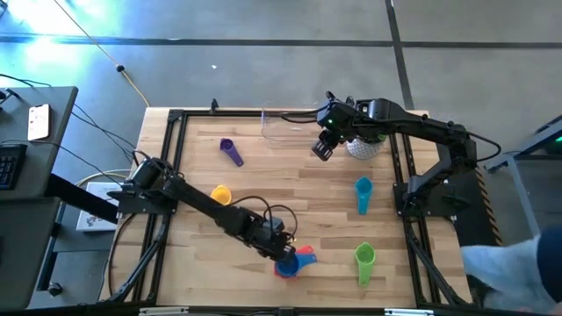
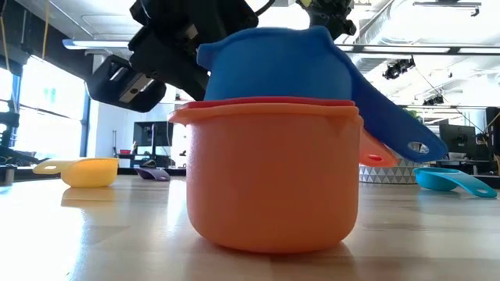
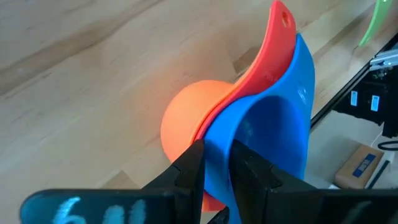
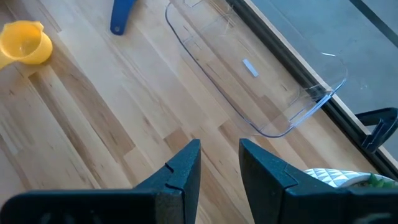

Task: Nest measuring cups in basket
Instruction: Stack the blue measuring cup on top of the pink measuring cup

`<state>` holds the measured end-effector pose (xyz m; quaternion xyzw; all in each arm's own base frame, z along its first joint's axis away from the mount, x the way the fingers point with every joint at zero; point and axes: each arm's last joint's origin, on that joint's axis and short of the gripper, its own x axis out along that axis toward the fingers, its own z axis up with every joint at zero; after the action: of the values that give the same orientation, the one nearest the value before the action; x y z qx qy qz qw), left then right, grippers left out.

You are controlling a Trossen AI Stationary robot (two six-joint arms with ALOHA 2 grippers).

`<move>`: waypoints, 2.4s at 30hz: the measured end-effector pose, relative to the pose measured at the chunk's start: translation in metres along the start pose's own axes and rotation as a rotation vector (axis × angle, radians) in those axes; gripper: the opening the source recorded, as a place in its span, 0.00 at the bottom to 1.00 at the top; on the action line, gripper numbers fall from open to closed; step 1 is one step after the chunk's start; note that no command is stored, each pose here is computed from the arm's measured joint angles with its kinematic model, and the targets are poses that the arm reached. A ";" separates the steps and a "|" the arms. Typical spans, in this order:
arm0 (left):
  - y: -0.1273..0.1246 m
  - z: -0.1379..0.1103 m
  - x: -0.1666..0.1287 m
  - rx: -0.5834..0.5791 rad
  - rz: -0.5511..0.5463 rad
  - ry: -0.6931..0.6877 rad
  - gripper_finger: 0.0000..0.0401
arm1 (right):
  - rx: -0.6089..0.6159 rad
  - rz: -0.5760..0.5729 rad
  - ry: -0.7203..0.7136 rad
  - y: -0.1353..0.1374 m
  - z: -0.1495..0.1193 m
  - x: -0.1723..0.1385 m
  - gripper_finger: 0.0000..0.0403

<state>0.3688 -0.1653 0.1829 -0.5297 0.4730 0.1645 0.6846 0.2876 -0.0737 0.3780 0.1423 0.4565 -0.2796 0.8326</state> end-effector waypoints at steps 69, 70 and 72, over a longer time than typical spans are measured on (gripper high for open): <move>0.100 -0.021 -0.216 0.748 0.405 -0.239 0.15 | 0.609 0.223 0.354 0.262 -0.183 0.004 0.25; 0.101 -0.022 -0.216 0.748 0.409 -0.235 0.15 | 0.610 0.235 0.353 0.268 -0.185 0.008 0.25; 0.102 -0.025 -0.215 0.752 0.406 -0.231 0.15 | 0.614 0.248 0.360 0.276 -0.188 0.017 0.25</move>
<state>0.1757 -0.0887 0.3017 -0.1181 0.5147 0.1704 0.8319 0.3308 0.2347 0.2568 0.4862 0.4699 -0.2709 0.6851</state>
